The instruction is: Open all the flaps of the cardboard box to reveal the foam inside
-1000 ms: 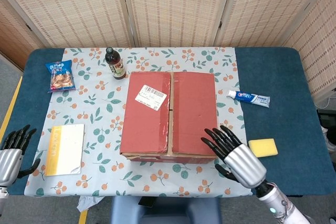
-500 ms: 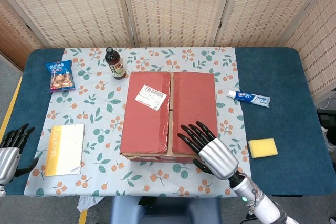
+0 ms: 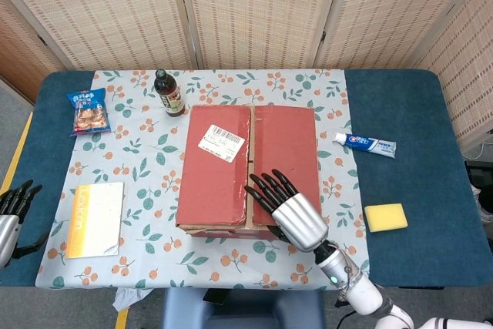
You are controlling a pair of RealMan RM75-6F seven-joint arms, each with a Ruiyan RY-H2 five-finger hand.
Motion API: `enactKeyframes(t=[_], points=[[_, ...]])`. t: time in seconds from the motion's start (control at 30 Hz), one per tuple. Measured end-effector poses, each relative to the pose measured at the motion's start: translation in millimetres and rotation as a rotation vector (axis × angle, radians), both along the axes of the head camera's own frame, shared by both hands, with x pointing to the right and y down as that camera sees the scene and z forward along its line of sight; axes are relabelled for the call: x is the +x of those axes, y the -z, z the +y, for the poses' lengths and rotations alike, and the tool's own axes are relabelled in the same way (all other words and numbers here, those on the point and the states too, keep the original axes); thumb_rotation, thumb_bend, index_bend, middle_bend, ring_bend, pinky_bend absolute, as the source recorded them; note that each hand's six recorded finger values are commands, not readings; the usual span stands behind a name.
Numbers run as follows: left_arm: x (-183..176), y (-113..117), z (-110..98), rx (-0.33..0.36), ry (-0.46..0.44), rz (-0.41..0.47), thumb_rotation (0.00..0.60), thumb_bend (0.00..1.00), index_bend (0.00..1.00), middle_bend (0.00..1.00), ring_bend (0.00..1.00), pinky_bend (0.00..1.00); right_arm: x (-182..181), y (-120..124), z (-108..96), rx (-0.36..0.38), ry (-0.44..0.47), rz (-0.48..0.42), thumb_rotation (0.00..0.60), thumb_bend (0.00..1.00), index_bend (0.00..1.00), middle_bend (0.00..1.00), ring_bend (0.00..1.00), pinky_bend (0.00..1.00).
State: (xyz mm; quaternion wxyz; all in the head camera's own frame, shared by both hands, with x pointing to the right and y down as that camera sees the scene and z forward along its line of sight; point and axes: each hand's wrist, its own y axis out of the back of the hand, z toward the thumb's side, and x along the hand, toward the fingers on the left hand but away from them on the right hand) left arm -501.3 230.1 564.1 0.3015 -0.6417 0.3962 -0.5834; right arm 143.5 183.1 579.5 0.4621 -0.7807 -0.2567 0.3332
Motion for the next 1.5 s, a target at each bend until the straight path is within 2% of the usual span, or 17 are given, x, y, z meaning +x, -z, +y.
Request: enactKeyframes(t=[0.27,0.5,0.73,0.93,1.17,1.3,1.4,1.5], points=[[-3,-1,0,-0.006,0.008,0.002,0.600,0.38,0.00,0.00,0.00,0.00,-19,-4,-12,0.000,-0.006,-0.027,0.600,0.38,0.00,0.00,0.00,0.00],[-3,0,1,-0.008,0.014,0.006,0.600,0.38,0.00,0.00,0.00,0.00,-25,-6,-24,-0.018,-0.051,-0.080,0.600,0.38,0.00,0.00,0.00,0.00],[-1,-1,2,-0.026,0.010,0.030,0.600,0.38,0.00,0.00,0.00,0.00,-6,11,-31,0.015,-0.102,-0.145,0.600,0.38,0.00,0.00,0.00,0.00],[-1,-2,2,-0.027,0.008,0.016,0.600,0.38,0.00,0.00,0.00,0.00,26,31,-31,0.073,-0.160,-0.171,0.600,0.38,0.00,0.00,0.00,0.00],[1,-4,3,-0.032,0.002,0.006,0.600,0.38,0.00,0.00,0.00,0.00,89,53,-10,0.179,-0.278,-0.187,0.600,0.38,0.00,0.00,0.00,0.00],[2,-5,2,-0.033,0.002,0.001,0.600,0.38,0.00,0.00,0.00,0.00,138,63,11,0.261,-0.371,-0.184,0.600,0.38,0.00,0.00,0.00,0.00],[2,-5,3,-0.031,0.000,-0.005,0.600,0.38,0.00,0.00,0.00,0.00,177,65,33,0.285,-0.438,-0.149,0.600,0.38,0.00,0.00,0.00,0.00],[3,-6,3,-0.031,-0.003,-0.011,0.600,0.38,0.00,0.00,0.00,0.00,209,66,53,0.278,-0.499,-0.094,0.600,0.38,0.00,0.00,0.00,0.00]])
